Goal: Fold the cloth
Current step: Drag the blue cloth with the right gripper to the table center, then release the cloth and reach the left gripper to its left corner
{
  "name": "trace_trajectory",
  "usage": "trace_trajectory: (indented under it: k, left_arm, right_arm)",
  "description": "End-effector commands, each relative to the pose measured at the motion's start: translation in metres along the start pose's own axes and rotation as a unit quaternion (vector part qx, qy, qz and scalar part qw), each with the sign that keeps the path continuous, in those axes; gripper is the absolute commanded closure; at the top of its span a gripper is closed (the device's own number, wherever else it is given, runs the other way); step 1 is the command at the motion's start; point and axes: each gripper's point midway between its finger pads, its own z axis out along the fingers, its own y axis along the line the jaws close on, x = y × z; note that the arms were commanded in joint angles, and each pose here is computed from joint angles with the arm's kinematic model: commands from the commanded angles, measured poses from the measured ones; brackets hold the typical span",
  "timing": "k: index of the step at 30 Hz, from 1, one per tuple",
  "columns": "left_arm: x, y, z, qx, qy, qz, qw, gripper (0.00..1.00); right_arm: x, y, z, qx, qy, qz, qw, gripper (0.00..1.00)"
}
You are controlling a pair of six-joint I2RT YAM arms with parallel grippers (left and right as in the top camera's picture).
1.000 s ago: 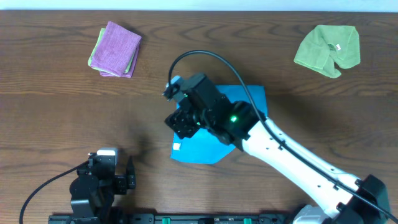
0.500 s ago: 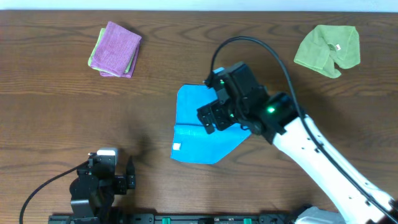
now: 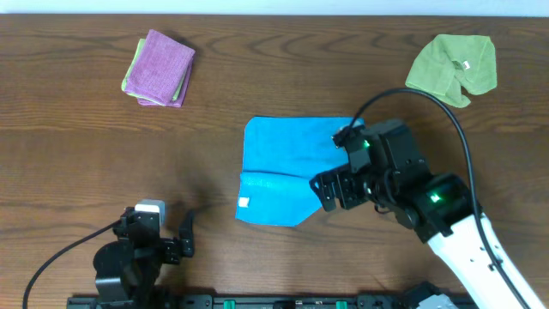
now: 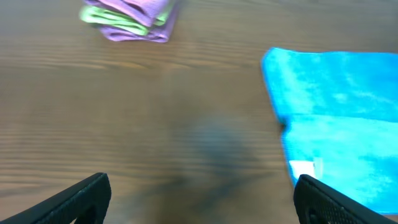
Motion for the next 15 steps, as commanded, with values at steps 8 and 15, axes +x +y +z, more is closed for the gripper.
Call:
trace_trajectory:
  k: [8,15]
  left_arm:
    - [-0.031,-0.024,-0.007,0.060,0.093,-0.065,0.992,0.05]
    - [-0.044,-0.045,-0.001,0.111,0.240,-0.140,0.954,0.05]
  right_arm:
    - [0.024,-0.010,0.006,-0.003,0.016,0.037,0.999,0.01]
    - [0.029,-0.018,0.008,0.004,0.018,0.050,0.999,0.01]
